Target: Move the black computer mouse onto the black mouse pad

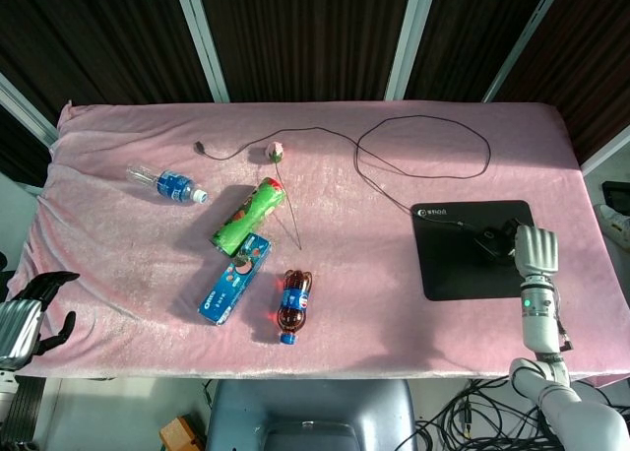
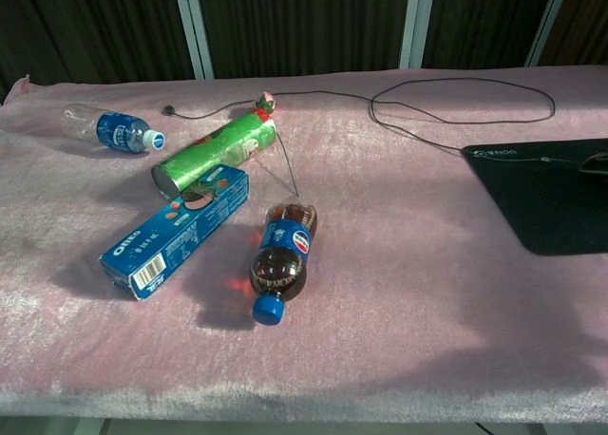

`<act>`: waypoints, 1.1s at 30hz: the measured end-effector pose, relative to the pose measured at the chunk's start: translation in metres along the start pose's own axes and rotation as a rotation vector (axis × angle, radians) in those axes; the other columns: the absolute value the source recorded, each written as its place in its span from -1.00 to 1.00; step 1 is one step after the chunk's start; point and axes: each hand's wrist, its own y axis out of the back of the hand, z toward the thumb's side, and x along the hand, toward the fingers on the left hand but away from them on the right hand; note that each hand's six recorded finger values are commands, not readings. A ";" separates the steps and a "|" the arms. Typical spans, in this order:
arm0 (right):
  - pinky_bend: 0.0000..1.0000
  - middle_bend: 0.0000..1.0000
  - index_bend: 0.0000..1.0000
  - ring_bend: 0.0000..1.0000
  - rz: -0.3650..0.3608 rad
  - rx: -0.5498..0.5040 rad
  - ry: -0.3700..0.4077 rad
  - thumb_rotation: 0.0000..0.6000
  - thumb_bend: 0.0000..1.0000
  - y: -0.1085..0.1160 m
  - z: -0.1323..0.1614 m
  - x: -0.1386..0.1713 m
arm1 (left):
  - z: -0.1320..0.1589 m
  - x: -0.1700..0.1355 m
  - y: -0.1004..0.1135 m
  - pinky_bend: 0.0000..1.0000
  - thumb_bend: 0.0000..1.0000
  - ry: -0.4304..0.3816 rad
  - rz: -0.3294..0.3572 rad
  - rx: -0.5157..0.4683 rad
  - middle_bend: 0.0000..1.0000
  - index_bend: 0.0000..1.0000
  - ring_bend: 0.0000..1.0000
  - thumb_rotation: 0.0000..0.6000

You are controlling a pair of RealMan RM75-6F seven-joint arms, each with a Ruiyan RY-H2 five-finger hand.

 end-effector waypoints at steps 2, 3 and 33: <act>0.26 -0.06 0.08 -0.13 0.039 -0.005 -0.006 1.00 -0.31 -0.008 -0.002 0.000 | 0.000 0.000 0.000 -0.24 -0.07 -0.002 -0.002 0.000 -0.57 -0.54 -0.67 1.00; 0.18 -0.14 0.00 -0.23 0.054 -0.007 -0.005 1.00 -0.31 -0.011 -0.002 0.001 | 0.000 0.000 0.000 -0.24 -0.06 -0.002 -0.002 0.001 -0.57 -0.54 -0.67 1.00; -0.68 -1.00 -1.00 -1.00 -0.042 -0.155 0.157 1.00 -0.62 0.073 0.027 0.159 | 0.008 -0.006 -0.002 -0.24 -0.06 -0.026 0.013 0.032 -0.56 -0.54 -0.67 1.00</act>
